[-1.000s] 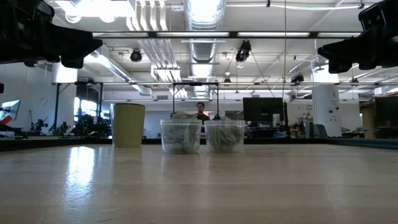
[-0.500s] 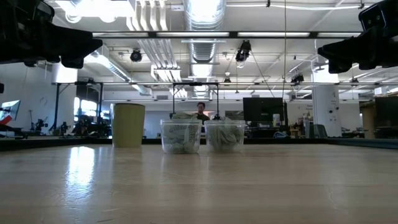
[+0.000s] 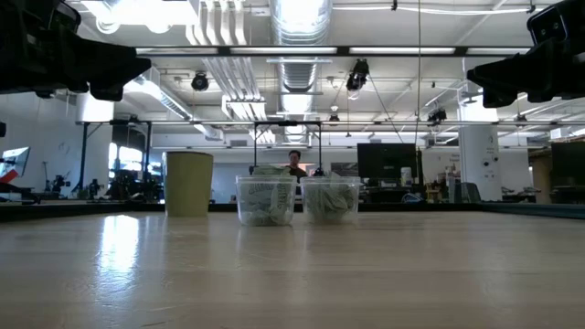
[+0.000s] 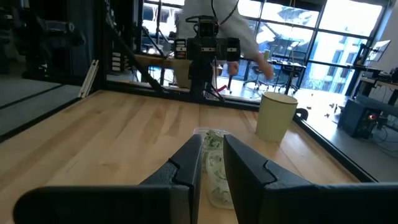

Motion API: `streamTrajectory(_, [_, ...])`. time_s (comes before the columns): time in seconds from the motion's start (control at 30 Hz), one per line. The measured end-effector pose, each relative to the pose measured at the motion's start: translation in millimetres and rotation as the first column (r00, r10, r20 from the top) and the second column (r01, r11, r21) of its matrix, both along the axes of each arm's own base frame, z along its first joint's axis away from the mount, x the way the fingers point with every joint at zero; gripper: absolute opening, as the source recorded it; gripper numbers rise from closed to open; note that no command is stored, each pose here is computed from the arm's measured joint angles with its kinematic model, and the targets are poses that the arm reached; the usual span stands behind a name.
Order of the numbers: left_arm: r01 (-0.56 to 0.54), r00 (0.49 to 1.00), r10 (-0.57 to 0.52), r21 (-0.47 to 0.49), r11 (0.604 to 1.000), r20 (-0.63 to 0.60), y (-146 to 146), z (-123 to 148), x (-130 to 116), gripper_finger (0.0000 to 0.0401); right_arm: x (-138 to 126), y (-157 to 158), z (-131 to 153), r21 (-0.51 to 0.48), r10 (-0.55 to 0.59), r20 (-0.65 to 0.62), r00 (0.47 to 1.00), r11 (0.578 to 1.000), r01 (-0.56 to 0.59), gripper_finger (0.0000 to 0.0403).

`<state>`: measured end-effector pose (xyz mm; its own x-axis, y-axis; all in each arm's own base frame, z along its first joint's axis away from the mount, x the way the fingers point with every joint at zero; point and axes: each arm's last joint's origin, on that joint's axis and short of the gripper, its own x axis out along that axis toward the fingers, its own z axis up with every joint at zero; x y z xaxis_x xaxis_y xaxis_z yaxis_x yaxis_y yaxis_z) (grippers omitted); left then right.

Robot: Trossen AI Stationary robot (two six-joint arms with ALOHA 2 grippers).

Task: Pick and place items into bin
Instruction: Return to home position

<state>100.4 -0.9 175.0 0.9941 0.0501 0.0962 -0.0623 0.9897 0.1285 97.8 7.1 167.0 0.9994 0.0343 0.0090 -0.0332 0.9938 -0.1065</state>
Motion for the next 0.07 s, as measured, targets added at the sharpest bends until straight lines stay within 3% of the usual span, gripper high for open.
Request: streamTrajectory(0.07, [0.0, 1.0, 0.0, 0.0, 1.0, 0.0, 0.0, 0.0, 0.0, 0.0187, 0.0, 0.0, 0.0, 0.002, 0.0, 0.0, 1.0, 1.0, 0.0, 0.0057])
